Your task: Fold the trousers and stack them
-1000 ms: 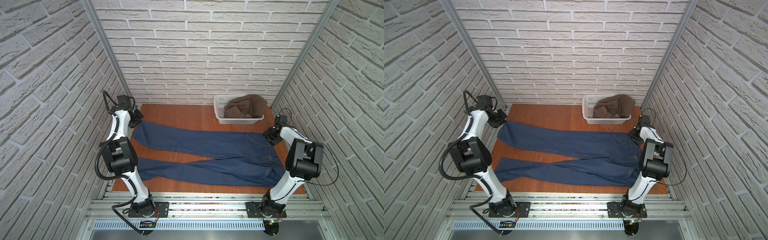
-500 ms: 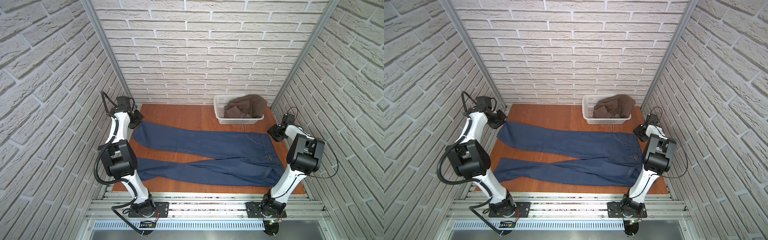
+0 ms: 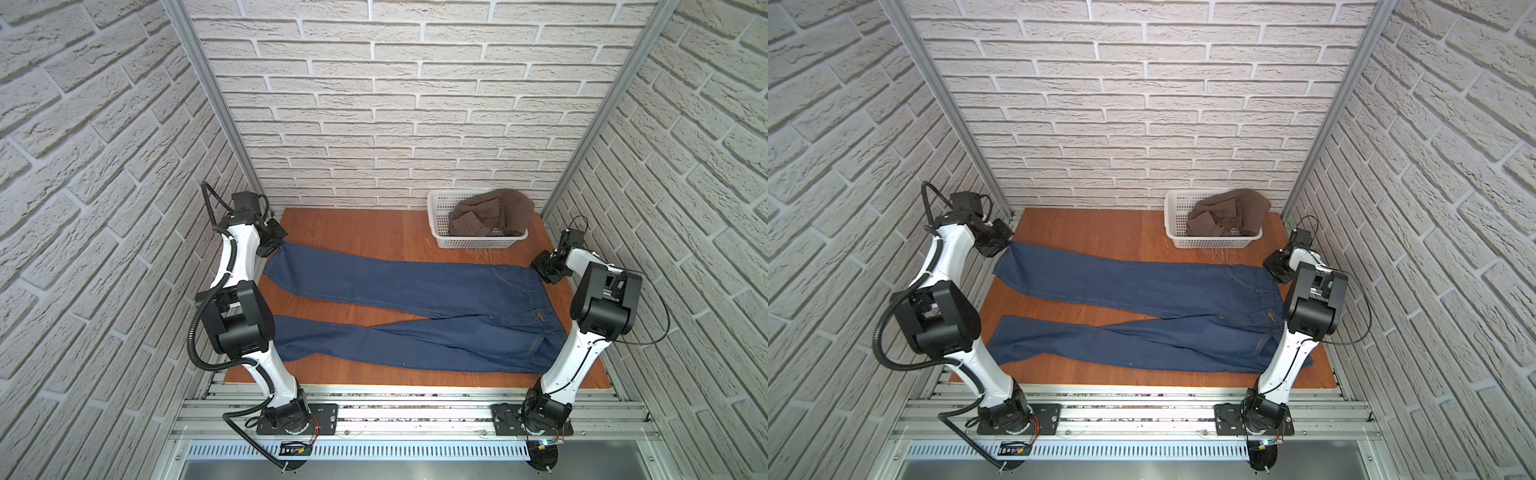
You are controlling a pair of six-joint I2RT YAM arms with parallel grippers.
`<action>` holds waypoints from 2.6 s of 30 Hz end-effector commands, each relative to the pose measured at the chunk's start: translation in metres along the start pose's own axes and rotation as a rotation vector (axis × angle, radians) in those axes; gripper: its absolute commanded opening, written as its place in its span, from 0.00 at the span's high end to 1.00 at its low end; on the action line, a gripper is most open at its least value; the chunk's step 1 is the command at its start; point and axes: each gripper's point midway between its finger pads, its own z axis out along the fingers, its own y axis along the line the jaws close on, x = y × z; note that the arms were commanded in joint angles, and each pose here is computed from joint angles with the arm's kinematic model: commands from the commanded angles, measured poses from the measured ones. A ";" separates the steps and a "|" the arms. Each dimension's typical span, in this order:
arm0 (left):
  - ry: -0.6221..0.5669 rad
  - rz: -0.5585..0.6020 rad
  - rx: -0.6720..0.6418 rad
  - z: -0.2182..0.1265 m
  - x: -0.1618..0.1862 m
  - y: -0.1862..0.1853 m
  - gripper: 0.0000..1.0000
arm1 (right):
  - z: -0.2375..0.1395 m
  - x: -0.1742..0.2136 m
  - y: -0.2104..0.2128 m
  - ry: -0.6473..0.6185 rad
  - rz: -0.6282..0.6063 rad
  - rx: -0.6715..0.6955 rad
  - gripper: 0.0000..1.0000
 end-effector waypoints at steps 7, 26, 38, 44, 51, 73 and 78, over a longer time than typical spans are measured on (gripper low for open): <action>-0.033 -0.008 0.015 -0.005 -0.007 0.000 1.00 | 0.007 -0.005 -0.010 -0.013 -0.027 0.112 0.52; -0.044 -0.039 0.010 -0.005 -0.010 0.007 1.00 | 0.025 0.077 0.003 0.200 -0.136 0.135 0.68; -0.045 -0.041 0.013 -0.007 -0.009 0.007 1.00 | -0.016 0.067 0.034 0.146 -0.157 0.016 0.94; -0.047 -0.042 0.009 -0.011 -0.007 0.008 1.00 | -0.058 0.061 0.053 0.092 -0.175 -0.063 0.95; -0.051 -0.046 0.005 -0.017 -0.006 0.011 1.00 | -0.090 0.071 0.056 0.072 -0.190 -0.112 0.95; -0.302 -0.056 0.150 -0.133 -0.071 -0.017 1.00 | -0.291 -0.002 0.128 -0.420 -0.087 -0.480 0.95; -0.458 -0.130 0.187 -0.193 -0.096 0.006 1.00 | -0.365 -0.024 0.117 -0.632 -0.015 -0.524 0.95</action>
